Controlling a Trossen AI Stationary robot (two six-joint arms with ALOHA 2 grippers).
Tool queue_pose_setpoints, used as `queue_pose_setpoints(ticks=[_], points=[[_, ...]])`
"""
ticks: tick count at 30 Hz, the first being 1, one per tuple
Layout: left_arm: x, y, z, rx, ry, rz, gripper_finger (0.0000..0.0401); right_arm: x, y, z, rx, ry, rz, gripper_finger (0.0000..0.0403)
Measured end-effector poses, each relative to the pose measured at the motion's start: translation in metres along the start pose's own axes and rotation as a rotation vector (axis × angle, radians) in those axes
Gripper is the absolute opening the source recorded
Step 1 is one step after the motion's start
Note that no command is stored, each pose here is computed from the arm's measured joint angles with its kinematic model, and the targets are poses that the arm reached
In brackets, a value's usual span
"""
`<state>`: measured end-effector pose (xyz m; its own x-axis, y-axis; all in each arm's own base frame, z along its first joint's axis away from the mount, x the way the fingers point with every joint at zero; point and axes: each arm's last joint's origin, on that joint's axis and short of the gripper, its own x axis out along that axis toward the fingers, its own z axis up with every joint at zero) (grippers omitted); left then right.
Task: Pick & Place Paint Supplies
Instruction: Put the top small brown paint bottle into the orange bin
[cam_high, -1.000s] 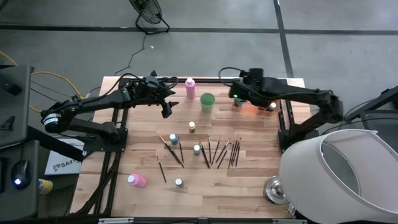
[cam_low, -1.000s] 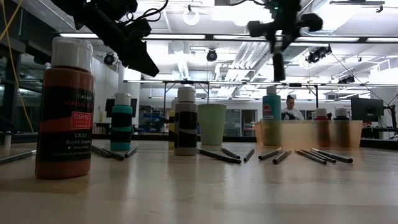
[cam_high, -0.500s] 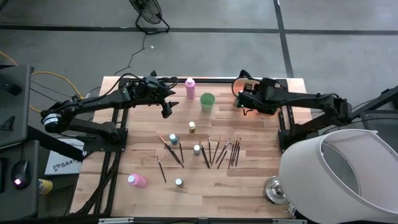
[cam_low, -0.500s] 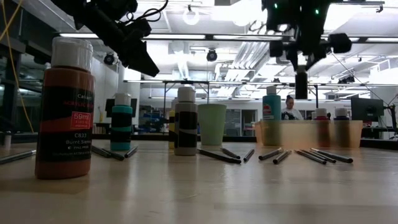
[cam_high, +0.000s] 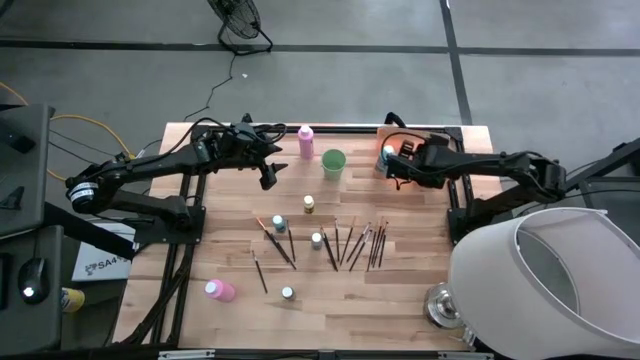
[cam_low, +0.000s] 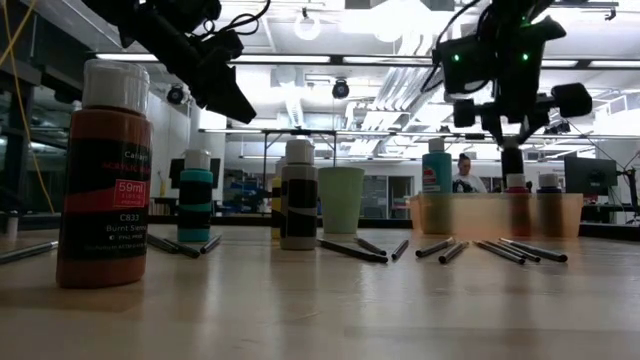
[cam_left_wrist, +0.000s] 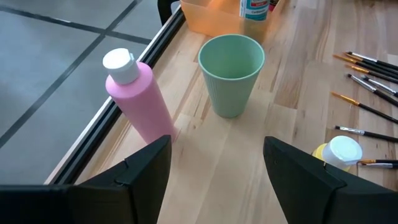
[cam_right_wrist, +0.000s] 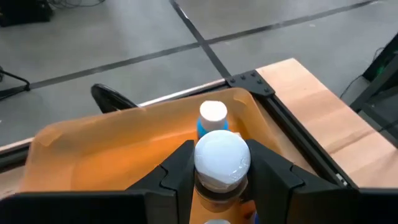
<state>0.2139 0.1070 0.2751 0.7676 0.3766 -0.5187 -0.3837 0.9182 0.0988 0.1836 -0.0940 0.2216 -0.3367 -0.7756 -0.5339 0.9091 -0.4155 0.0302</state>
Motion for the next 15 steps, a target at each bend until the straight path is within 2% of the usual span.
queue_pose_setpoints(ticks=[10, 15], points=[[0.0, 0.0, 0.0, 0.001, 0.0, 0.003, 0.0246, 0.016, -0.009, -0.02, 0.067, 0.041, -0.024, 0.0114], [0.0, 0.0, 0.0, 0.003, 0.0, 0.003, 0.0246, 0.017, -0.01, -0.022, 0.047, 0.026, -0.02, 0.0116]])
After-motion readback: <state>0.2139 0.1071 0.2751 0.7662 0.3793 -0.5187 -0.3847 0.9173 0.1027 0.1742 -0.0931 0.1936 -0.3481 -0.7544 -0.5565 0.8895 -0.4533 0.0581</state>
